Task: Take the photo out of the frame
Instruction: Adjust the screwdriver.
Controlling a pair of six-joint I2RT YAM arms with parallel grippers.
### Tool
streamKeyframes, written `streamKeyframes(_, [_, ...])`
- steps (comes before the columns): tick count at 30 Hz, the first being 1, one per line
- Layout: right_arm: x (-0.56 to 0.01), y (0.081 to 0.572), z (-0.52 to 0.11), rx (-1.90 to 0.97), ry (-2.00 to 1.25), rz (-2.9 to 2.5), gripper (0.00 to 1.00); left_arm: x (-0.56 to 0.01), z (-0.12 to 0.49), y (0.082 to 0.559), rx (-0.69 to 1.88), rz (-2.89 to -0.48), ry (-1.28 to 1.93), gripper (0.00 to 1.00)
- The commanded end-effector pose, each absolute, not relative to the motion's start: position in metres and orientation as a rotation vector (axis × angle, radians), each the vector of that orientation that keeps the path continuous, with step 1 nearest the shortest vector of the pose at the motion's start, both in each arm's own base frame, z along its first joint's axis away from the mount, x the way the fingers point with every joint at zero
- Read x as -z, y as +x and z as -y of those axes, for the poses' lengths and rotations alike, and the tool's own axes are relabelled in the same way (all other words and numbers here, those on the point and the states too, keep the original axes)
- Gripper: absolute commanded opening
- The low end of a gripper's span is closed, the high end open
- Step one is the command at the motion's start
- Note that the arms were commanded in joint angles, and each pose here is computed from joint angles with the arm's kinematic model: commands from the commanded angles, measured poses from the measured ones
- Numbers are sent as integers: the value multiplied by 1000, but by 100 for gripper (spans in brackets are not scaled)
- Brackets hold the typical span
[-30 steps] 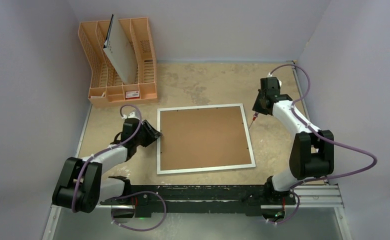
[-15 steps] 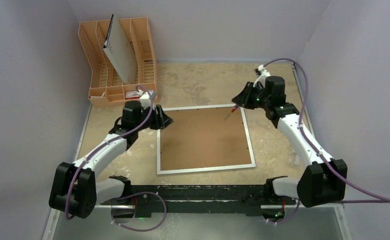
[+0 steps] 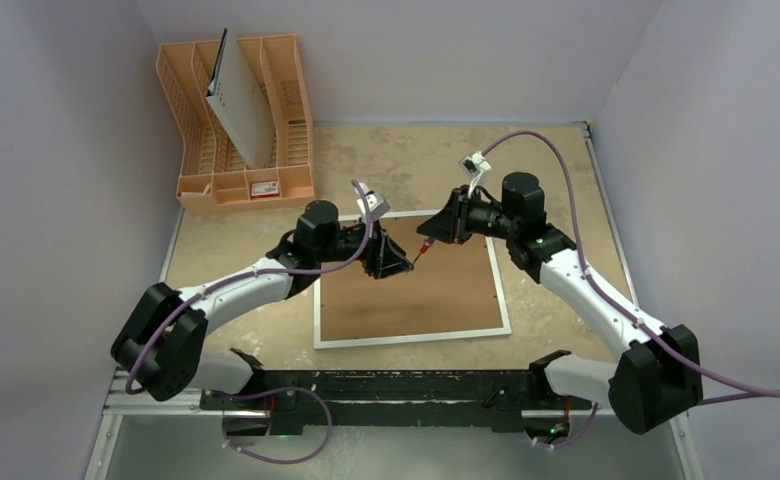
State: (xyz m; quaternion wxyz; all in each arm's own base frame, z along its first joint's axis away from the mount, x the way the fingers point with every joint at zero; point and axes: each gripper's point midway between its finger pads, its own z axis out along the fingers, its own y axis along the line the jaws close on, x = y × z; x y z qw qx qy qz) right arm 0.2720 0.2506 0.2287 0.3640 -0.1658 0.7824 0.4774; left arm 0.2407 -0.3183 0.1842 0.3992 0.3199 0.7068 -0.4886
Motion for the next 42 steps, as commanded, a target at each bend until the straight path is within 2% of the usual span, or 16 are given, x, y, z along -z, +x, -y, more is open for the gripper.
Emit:
streamKeyframes(1, [-264, 262, -259, -1295, -514, -1841, 0, -216, 341, 229, 1354, -1628, 922, 47])
streamKeyframes(10, [-270, 249, -264, -1374, -585, -1797, 0, -216, 352, 225, 1401, -1620, 918, 44])
streamKeyframes(13, [-269, 246, -265, -1390, -607, -1793, 0, -219, 355, 223, 1423, -1611, 922, 35])
streamKeyframes(19, [-263, 240, -265, -1413, -620, -1806, 0, -214, 354, 219, 1427, -1625, 957, 0])
streamKeyframes(21, [-260, 239, -264, -1412, -617, -1821, 1, -208, 350, 220, 1385, -1646, 970, 0])
streamKeyframes(22, [-258, 237, -264, -1418, -616, -1834, 8, -205, 348, 222, 1349, -1655, 980, 0])
streamKeyframes(24, [-254, 233, -263, -1436, -620, -1870, 34, -200, 341, 228, 1255, -1676, 997, 0])
streamKeyframes(26, [-250, 233, -261, -1418, -607, -1908, 53, -196, 332, 236, 1136, -1700, 1023, 0])
streamKeyframes(28, [-247, 233, -259, -1402, -594, -1944, 64, -191, 323, 241, 1028, -1724, 1063, 0])
streamKeyframes(32, [-242, 239, -251, -1335, -524, -2059, 74, -183, 303, 250, 824, -1750, 1173, 0])
streamKeyframes(38, [-244, 241, -246, -1416, -461, -2157, 80, -198, 286, 256, 615, -1637, 1253, 0])
streamKeyframes(42, [-252, 239, -251, -1467, -513, -2094, 78, -207, 282, 256, 574, -1613, 1287, 0])
